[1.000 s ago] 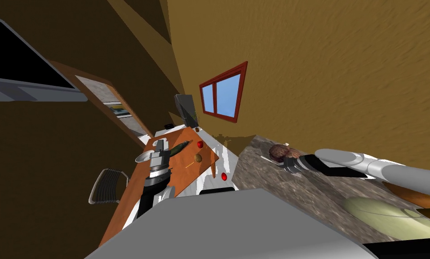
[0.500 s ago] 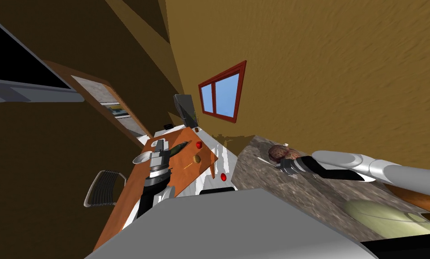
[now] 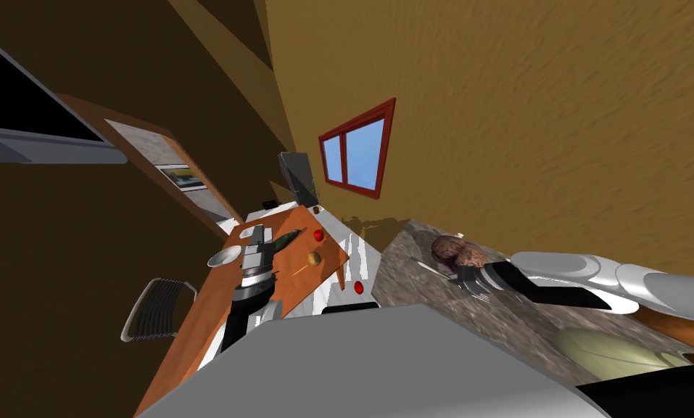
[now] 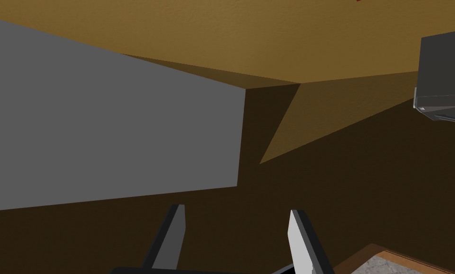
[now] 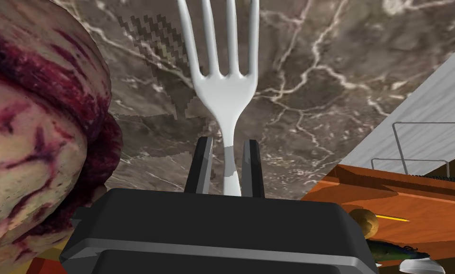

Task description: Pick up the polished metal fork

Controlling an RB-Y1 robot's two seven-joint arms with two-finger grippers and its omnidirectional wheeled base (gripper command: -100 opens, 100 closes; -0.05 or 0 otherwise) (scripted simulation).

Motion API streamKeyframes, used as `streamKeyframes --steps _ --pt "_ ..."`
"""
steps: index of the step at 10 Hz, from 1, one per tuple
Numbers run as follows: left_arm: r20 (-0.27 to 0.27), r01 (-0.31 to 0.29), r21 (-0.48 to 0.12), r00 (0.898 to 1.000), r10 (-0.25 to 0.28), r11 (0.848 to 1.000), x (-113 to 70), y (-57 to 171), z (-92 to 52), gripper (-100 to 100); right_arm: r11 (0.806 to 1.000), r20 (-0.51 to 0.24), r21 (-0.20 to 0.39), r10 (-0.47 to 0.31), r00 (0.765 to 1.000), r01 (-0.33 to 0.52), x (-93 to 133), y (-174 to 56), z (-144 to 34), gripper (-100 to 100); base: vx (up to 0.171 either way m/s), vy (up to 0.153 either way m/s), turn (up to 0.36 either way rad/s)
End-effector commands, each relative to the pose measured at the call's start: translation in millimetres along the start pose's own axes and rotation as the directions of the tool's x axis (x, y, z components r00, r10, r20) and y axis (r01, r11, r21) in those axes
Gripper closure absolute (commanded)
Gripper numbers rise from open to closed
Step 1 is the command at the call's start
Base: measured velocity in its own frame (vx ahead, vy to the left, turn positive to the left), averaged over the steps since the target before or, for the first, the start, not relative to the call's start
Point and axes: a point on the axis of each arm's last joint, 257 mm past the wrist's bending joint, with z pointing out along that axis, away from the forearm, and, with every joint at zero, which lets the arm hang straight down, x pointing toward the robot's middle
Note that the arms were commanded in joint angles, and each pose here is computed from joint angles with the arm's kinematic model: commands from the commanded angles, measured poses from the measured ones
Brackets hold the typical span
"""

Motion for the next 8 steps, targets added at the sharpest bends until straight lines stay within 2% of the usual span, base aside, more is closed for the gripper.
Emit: streamKeyframes --steps 1,2,3,4,5,7,8 --pt "0.000 0.000 0.000 1.000 0.000 1.000 0.0 0.0 0.0 0 1.000 0.018 -0.005 0.009 1.000 -0.009 -9.3 10.3 2.6 100 0.010 -0.029 -0.006" --pt "0.000 0.000 0.000 1.000 0.000 1.000 0.0 0.0 0.0 0 1.000 0.031 -0.027 0.003 1.000 -0.002 -16.2 21.1 5.3 100 0.000 0.000 0.000" --pt "0.000 0.000 0.000 1.000 0.000 1.000 0.0 0.0 0.0 0 0.999 -0.035 -0.028 0.034 0.999 -0.035 11.6 34.0 -0.4 100 0.030 -0.034 0.005" --pt "0.000 0.000 0.000 1.000 0.000 1.000 0.0 0.0 0.0 0 0.999 -0.027 -0.032 0.022 0.999 -0.023 5.1 42.7 1.4 100 0.036 -0.044 -0.032" --pt "0.000 0.000 0.000 1.000 0.000 1.000 0.0 0.0 0.0 0 0.998 -0.008 -0.053 0.046 0.999 -0.046 -3.3 52.9 3.5 100 0.018 -0.028 -0.020" --pt "0.000 0.000 0.000 1.000 0.000 1.000 0.0 0.0 0.0 0 0.997 -0.008 -0.050 0.052 0.999 -0.052 -3.0 50.7 3.6 100 0.002 -0.005 0.007" --pt "0.000 0.000 0.000 1.000 0.000 1.000 0.0 0.0 0.0 0 0.997 -0.007 -0.051 0.053 0.999 -0.053 -3.6 51.3 3.6 0 0.000 0.000 0.000"
